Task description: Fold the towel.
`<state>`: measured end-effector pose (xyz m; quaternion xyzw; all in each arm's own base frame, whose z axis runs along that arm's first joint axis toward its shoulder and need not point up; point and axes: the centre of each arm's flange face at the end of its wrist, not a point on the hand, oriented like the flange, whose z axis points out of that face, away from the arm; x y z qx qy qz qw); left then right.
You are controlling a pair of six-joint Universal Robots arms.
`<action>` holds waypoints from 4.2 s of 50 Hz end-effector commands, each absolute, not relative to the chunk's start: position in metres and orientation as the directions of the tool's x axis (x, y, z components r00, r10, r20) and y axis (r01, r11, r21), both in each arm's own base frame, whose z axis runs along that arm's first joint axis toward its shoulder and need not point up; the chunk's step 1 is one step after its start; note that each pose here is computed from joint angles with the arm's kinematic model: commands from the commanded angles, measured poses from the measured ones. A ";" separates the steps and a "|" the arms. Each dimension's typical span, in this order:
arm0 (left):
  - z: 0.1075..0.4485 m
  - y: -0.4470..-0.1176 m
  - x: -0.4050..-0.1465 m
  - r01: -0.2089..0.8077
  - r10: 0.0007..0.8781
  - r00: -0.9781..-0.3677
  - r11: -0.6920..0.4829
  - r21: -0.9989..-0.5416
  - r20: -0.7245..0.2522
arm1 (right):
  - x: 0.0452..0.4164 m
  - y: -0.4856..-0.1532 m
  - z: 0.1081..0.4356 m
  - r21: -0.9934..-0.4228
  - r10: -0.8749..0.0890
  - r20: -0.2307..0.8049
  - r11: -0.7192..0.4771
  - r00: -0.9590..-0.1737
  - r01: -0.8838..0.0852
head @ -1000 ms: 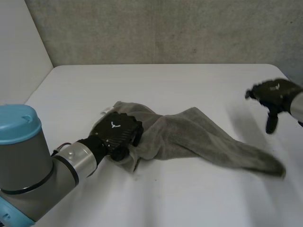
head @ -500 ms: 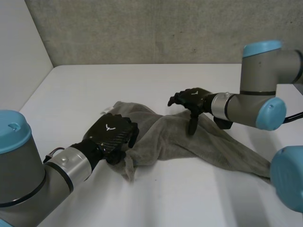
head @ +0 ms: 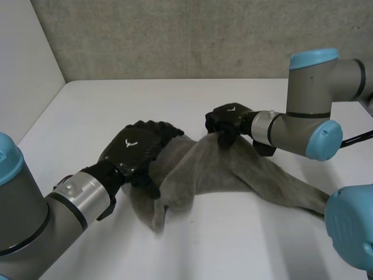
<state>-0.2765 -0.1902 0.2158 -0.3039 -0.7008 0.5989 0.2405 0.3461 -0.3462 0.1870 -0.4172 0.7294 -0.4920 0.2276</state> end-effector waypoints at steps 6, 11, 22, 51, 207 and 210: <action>0.208 -0.218 -0.280 -0.166 0.536 -0.771 0.352 -0.921 0.343 | 0.322 -0.348 0.215 -0.912 -0.712 0.104 0.211 -0.694 -0.353; 0.201 -0.223 -0.281 -0.208 0.473 -0.786 0.402 -0.892 0.397 | 0.301 -0.347 0.224 -0.934 -0.649 0.109 0.193 -0.753 -0.302; 0.170 -0.213 -0.290 -0.216 0.315 -0.824 0.594 -0.775 0.471 | 0.280 -0.318 0.221 -0.963 -0.559 0.175 0.076 -0.811 -0.260; 0.129 -0.194 -0.323 -0.167 0.270 -0.844 0.689 -0.706 0.463 | 0.266 -0.294 0.205 -0.964 -0.518 0.202 0.047 -0.831 -0.263; 0.123 -0.287 -0.328 0.381 0.565 -0.786 0.125 -0.916 -0.249 | 0.295 -0.298 0.215 -0.832 -0.530 0.534 -0.191 -0.659 -0.520; 0.127 -0.288 -0.329 0.376 0.564 -0.787 0.118 -0.919 -0.250 | 0.294 -0.299 0.214 -0.829 -0.527 0.538 -0.190 -0.657 -0.526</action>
